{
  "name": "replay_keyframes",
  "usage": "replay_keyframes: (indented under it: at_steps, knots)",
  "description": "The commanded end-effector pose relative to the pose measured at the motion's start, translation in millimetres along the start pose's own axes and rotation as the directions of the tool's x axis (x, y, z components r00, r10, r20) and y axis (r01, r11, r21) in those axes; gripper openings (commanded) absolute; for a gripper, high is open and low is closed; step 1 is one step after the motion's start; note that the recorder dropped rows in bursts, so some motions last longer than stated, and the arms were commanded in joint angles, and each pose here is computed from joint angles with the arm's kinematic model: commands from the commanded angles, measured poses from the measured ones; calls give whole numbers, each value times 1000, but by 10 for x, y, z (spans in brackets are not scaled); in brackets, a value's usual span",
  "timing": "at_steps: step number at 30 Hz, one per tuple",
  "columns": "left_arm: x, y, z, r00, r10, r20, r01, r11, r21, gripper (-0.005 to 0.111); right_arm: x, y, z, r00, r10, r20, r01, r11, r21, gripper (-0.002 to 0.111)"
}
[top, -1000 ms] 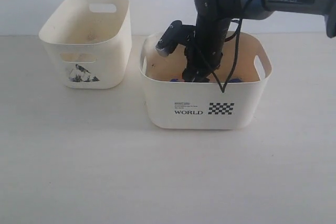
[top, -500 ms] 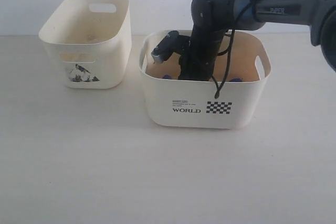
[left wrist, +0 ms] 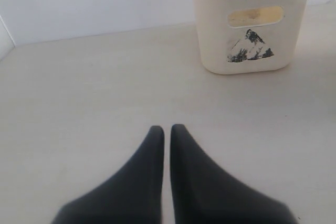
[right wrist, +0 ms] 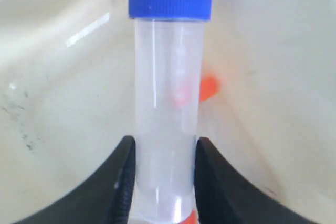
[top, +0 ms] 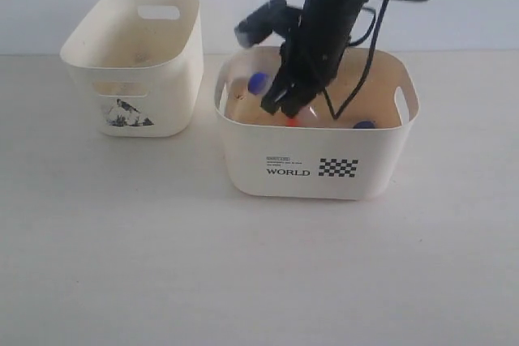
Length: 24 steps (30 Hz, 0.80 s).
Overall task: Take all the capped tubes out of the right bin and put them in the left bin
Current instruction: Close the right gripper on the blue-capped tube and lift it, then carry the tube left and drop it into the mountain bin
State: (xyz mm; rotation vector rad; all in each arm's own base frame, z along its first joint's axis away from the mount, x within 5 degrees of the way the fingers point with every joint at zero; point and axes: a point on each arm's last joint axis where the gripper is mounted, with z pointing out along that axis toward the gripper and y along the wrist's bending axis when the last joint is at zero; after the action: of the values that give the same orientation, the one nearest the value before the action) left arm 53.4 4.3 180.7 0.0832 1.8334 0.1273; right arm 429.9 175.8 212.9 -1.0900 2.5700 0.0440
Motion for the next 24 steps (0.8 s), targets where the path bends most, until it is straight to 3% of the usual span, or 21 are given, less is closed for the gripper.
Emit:
replay_keyframes:
  at_steps: [1, 8, 13, 18, 24]
  knots:
    - [-17, 0, -4, 1000, -16, 9, 16, 1000, 2, 4, -64, 1, -605, 993, 37, 113, -42, 998, 42, 0]
    - [-17, 0, -4, 1000, -16, 9, 16, 1000, 2, 4, -68, 45, -937, 977, 119, 179, -124, 992, 17, 0]
    - [-17, 0, -4, 1000, -16, 9, 16, 1000, 2, 4, -369, 277, -1049, 862, 262, 434, -159, 953, -258, 0]
    - [-17, 0, -4, 1000, -16, 9, 16, 1000, 2, 4, -674, 595, -952, 770, 236, 593, -115, 965, -235, 0]
    - [-17, 0, -4, 1000, -16, 9, 16, 1000, 2, 4, -1022, 991, -728, 584, 203, 786, -145, 979, -145, 0]
